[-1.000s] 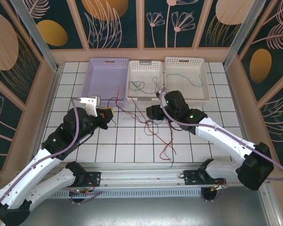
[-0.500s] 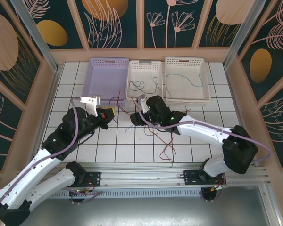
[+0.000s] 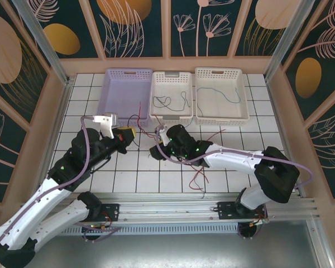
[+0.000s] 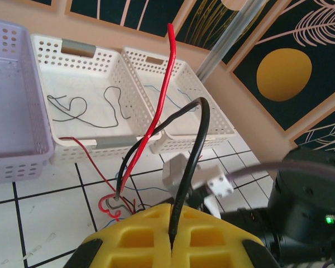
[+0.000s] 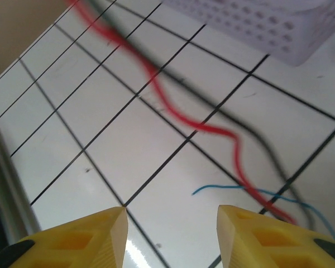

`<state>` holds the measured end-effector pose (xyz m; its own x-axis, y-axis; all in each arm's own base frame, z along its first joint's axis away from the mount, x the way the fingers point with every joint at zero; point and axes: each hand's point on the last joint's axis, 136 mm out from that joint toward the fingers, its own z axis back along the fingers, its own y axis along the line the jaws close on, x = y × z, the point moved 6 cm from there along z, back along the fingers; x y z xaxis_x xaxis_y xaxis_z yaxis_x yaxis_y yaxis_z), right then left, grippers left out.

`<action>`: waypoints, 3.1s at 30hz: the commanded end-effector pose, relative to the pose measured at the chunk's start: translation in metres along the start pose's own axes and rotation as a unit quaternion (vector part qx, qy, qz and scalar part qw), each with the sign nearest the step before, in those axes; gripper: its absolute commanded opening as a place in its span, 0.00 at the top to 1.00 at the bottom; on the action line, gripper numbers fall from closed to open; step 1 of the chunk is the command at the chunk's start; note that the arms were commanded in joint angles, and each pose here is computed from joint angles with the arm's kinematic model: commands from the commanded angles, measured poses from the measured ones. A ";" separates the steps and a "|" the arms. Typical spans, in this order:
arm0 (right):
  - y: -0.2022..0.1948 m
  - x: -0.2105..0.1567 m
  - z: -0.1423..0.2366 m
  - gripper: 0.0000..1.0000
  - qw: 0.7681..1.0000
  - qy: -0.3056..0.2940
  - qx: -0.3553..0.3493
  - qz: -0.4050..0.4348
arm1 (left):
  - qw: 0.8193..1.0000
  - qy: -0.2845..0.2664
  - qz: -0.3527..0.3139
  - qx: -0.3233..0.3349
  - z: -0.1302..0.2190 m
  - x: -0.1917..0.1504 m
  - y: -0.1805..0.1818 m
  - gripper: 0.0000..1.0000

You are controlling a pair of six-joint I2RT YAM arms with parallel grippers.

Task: Untangle the cables

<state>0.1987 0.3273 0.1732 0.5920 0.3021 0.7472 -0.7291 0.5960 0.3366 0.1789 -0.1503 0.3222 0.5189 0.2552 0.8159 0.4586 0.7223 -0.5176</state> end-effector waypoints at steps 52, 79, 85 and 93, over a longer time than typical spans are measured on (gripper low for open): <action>-0.030 0.003 0.089 1.00 0.987 -0.144 0.035 -0.068 | 0.986 -0.014 0.021 0.165 0.005 0.004 0.036 1.00; -0.121 0.027 0.257 1.00 0.906 -0.270 -0.167 -0.279 | 0.946 -0.018 -0.049 0.319 0.024 0.005 0.069 1.00; -0.120 0.037 0.272 1.00 0.902 -0.289 -0.157 -0.280 | 0.946 -0.023 -0.050 0.319 0.025 0.005 0.070 1.00; -0.104 0.083 0.271 1.00 0.919 -0.303 -0.075 -0.243 | 0.970 -0.046 -0.054 0.234 0.020 0.000 0.058 1.00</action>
<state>0.2261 0.0753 0.3267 0.5191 -0.4772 0.7092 -0.2335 0.7189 0.6547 0.1912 -0.0887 0.2913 0.4496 0.1944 0.8718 0.0393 0.9708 -0.2367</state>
